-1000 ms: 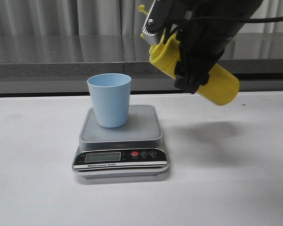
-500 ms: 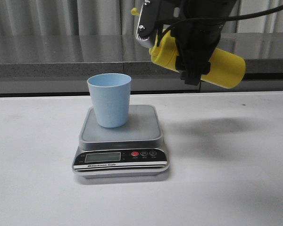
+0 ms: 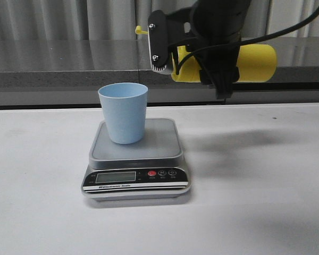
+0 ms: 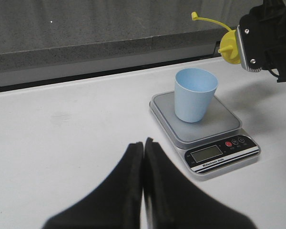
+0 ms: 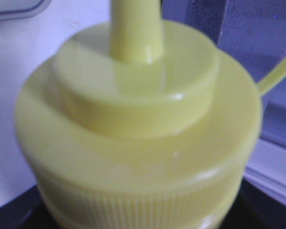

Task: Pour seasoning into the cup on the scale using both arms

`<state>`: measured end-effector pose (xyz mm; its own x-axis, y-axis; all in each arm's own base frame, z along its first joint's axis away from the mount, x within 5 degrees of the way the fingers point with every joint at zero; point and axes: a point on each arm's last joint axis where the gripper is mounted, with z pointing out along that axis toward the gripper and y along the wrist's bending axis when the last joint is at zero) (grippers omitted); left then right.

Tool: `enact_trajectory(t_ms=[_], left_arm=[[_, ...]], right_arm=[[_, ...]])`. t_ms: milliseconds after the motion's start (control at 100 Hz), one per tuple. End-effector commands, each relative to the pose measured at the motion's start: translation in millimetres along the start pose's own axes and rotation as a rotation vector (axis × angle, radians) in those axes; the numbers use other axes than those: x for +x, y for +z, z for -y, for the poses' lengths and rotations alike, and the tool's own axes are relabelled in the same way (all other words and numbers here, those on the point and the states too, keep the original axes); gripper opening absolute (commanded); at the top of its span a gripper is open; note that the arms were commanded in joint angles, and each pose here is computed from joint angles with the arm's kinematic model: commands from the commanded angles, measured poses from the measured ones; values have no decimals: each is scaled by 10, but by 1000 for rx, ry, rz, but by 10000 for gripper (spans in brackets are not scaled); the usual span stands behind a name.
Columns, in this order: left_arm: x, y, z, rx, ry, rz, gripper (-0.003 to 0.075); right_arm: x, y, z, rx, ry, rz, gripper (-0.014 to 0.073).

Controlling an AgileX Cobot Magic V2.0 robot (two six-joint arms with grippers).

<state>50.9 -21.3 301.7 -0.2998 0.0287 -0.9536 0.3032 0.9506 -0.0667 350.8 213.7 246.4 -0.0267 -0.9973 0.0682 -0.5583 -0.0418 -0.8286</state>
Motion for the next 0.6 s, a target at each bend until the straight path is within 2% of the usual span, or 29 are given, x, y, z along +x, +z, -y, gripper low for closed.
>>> enact_trajectory(t_ms=[0, 210, 330, 450, 590], left_arm=[[-140, -32, 3, -2, -15, 89, -20], [-140, -32, 3, -2, -15, 89, -20], [-140, -32, 3, -2, -15, 89, -20], [-140, -32, 3, -2, -15, 89, -20], [-140, -32, 3, -2, -15, 89, -20]], right_arm=[[-5, -226, 284, 134, -52, 19, -59], [-129, -332, 316, 229, -195, 12, -59], [-180, -372, 310, 248, -352, 0, -59], [-219, -398, 290, 250, -457, -5, -60], [-217, -411, 285, 249, -482, -27, -60]])
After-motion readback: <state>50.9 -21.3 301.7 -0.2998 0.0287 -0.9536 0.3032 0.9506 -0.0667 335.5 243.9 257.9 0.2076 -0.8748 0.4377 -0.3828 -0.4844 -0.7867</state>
